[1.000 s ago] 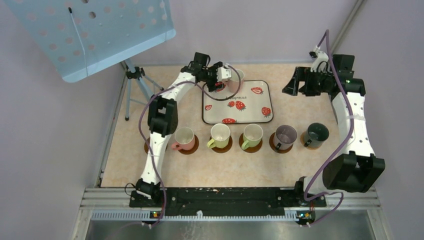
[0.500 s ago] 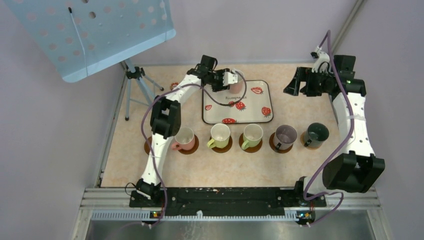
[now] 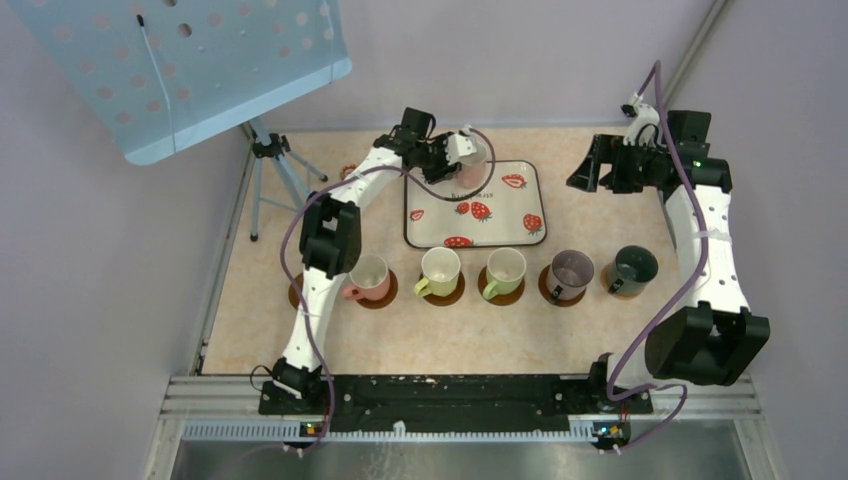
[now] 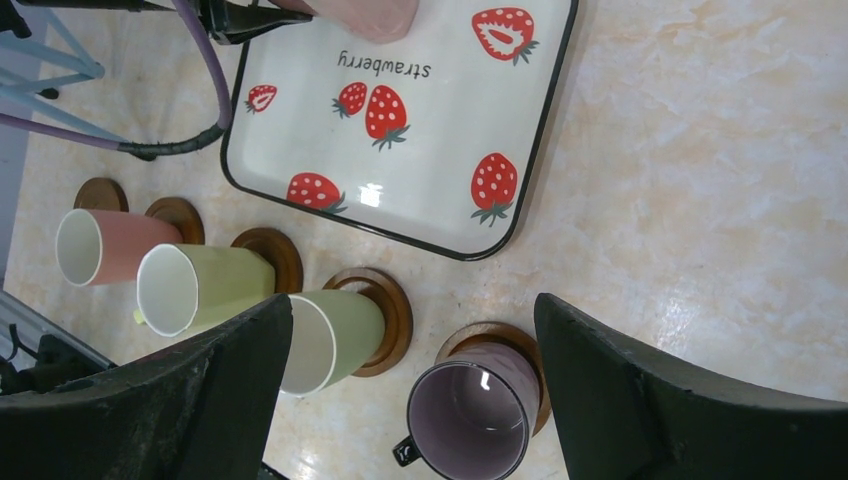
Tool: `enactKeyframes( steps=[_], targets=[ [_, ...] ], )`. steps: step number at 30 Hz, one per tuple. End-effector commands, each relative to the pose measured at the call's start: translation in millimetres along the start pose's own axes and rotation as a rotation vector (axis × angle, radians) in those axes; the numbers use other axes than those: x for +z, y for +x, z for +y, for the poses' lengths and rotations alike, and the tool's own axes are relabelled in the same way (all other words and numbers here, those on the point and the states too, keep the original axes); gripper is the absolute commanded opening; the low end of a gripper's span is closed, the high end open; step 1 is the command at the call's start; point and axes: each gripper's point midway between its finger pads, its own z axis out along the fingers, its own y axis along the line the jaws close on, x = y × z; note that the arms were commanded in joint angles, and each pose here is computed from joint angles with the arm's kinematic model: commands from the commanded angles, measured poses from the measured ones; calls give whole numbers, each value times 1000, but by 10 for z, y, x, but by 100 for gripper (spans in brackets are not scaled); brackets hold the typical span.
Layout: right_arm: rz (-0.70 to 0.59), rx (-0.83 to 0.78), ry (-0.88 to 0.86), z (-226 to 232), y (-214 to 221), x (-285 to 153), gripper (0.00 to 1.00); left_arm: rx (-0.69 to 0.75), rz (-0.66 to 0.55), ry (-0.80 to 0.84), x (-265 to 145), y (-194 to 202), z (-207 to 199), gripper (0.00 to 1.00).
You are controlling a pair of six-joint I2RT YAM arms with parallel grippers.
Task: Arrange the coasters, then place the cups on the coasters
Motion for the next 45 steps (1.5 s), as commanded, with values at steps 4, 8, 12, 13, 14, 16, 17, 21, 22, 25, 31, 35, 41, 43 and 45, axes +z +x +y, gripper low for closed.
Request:
enactKeyframes(
  steps=[4, 8, 12, 13, 14, 16, 17, 21, 22, 25, 31, 35, 41, 43, 45],
  targets=[
    [-42, -34, -4, 34, -97, -79, 89, -109, -44, -45, -108, -338, 164, 55],
    [-42, -34, -3, 31, -93, -78, 89, -124, -55, -16, -82, -346, 100, 46],
    [-45, -36, -2, 33, -103, -85, 89, -124, -77, -9, -112, -419, 97, 33],
    [-45, -36, -2, 34, -102, -86, 89, -122, -80, -7, -122, -430, 97, 33],
    [-45, -35, -2, 34, -102, -86, 89, -119, -82, -3, -128, -443, 89, 32],
    [-46, -35, -2, 33, -100, -84, 89, -118, -77, -1, -153, -444, 84, 28],
    [-47, -36, 0, 33, -102, -87, 88, -119, -72, 5, -161, -440, 65, 26],
    [-51, -36, 2, 41, -102, -102, 89, -127, -44, 0, -300, -440, 33, 19],
    [-53, -38, 2, 45, -105, -108, 89, -131, -37, -4, -353, -445, 21, 17],
    [-56, -39, 3, 57, -98, -126, 89, -147, -9, -11, -484, -381, -27, 10],
    [-54, -34, -5, 80, -72, -136, 88, -211, 63, -7, -775, -188, -104, 0],
    [-54, -28, -12, 101, -41, -143, 88, -249, 119, 26, -921, -23, -317, 0],
    [-52, -27, -16, 112, -24, -146, 88, -261, 165, 54, -984, 182, -606, 9],
    [-53, -29, -19, 120, -29, -152, 88, -272, 179, 72, -979, 224, -657, 19],
    [-51, -28, -23, 128, -21, -155, 88, -283, 192, 91, -967, 251, -693, 28]
  ],
)
